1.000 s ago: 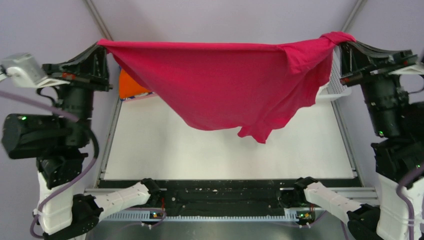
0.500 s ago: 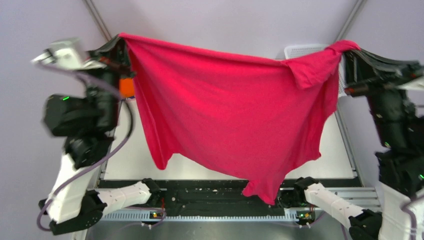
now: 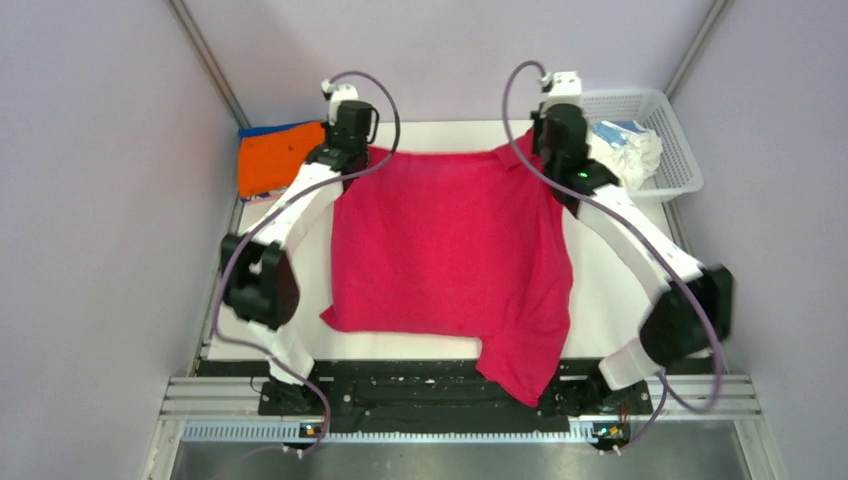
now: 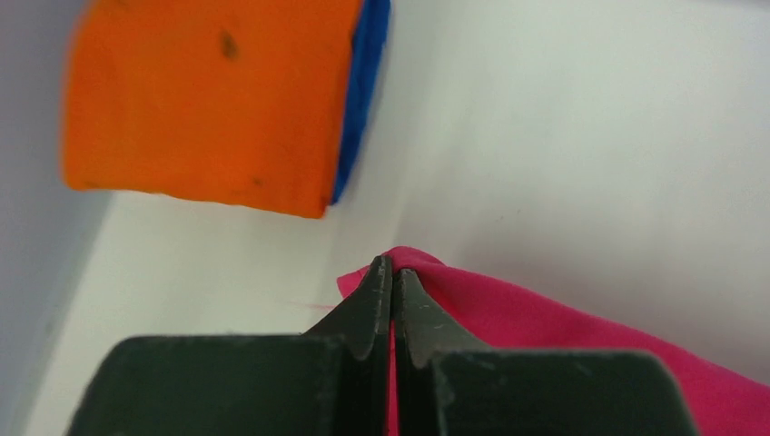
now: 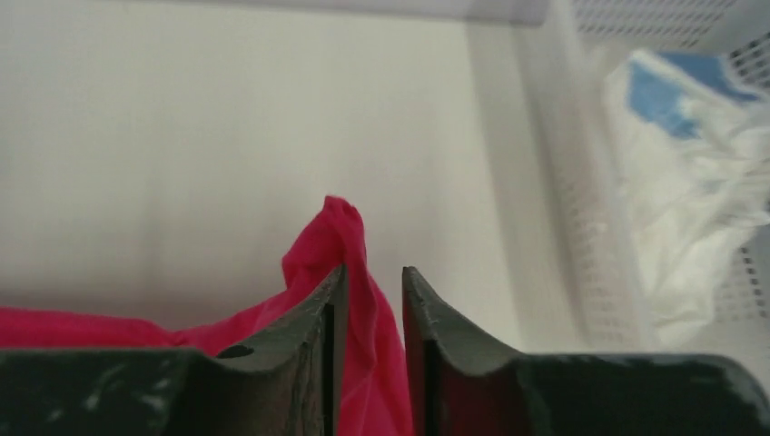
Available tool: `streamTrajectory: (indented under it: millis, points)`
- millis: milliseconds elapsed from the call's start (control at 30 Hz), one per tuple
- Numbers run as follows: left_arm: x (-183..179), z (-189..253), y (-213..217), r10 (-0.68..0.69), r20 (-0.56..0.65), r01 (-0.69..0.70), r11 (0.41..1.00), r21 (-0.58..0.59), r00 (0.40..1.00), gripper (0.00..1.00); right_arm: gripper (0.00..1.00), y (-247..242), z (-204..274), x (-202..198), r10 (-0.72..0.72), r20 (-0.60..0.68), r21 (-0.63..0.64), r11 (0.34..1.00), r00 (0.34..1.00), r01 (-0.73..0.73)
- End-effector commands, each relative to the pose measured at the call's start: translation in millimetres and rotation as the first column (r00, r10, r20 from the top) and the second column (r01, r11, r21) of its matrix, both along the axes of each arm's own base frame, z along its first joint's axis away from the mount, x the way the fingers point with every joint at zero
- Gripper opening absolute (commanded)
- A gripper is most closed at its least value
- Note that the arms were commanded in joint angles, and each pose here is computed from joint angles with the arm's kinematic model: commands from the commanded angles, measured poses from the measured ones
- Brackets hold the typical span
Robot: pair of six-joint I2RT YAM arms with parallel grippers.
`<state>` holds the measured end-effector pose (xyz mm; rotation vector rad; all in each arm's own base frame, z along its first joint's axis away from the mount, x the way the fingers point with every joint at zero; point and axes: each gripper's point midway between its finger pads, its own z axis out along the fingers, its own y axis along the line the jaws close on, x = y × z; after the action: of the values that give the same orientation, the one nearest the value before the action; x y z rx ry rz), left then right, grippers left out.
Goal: Fold and stack the t-shirts
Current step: Flatten out the tshirt
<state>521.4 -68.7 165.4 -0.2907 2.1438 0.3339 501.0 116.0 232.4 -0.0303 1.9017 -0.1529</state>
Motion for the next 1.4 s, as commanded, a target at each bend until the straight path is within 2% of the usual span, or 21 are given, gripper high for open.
streamTrajectory:
  millis: [0,33,100,133,233,367,533,667,867,967,1100,1167,1367]
  points:
    - [29,-22,5,0.077,-0.069,-0.085,0.988,-0.127,0.995,0.32,0.37,10,-36,65,-0.028,-0.008,0.094,0.995,1.000,0.029]
    - [33,-20,5,0.078,-0.072,-0.087,0.986,-0.141,0.994,0.47,0.45,23,-48,69,-0.018,-0.054,0.088,0.996,0.998,0.023]
    - [37,-9,5,0.066,-0.042,-0.072,0.984,-0.166,0.997,0.95,0.89,30,-49,76,-0.016,-0.076,0.099,0.995,0.997,0.024]
    - [38,-1,4,0.059,-0.017,-0.061,0.982,-0.178,0.998,0.98,0.98,32,-49,74,-0.004,-0.084,0.107,0.994,0.996,0.013]
    - [27,10,-1,0.031,0.011,-0.028,0.976,-0.217,0.999,0.99,0.99,32,-46,57,0.017,-0.095,0.141,0.990,0.995,-0.004]
    - [-1,-6,-20,-0.048,-0.032,0.035,0.947,-0.318,0.998,0.99,0.99,35,-50,23,0.063,-0.125,0.228,0.973,0.990,-0.033]
    - [-30,-28,-46,-0.148,-0.081,0.095,0.885,-0.457,0.986,0.99,0.99,62,-88,-15,0.213,-0.235,0.377,0.919,0.948,-0.113]
    - [-49,-59,-47,-0.151,-0.168,0.055,0.879,-0.474,0.974,0.99,0.99,67,-117,-20,0.227,-0.288,0.401,0.911,0.930,-0.098]
    - [-78,-105,-37,-0.126,-0.277,-0.023,0.878,-0.478,0.953,0.99,0.99,76,-144,-2,0.233,-0.316,0.403,0.911,0.920,-0.092]
    - [-85,-116,-33,-0.117,-0.291,-0.042,0.871,-0.489,0.949,0.99,0.99,92,-146,21,0.278,-0.291,0.435,0.891,0.915,-0.133]
    - [-92,-126,-19,-0.071,-0.318,-0.098,0.868,-0.486,0.945,0.99,0.99,105,-165,57,0.254,-0.320,0.452,0.887,0.913,-0.089]
    - [-94,-128,-15,-0.061,-0.320,-0.106,0.872,-0.479,0.945,0.99,0.99,116,-154,77,0.252,-0.272,0.484,0.870,0.929,-0.094]
    - [-100,-131,-10,-0.050,-0.337,-0.117,0.882,-0.457,0.940,0.99,0.99,123,-94,127,0.144,-0.121,0.478,0.875,0.982,-0.069]
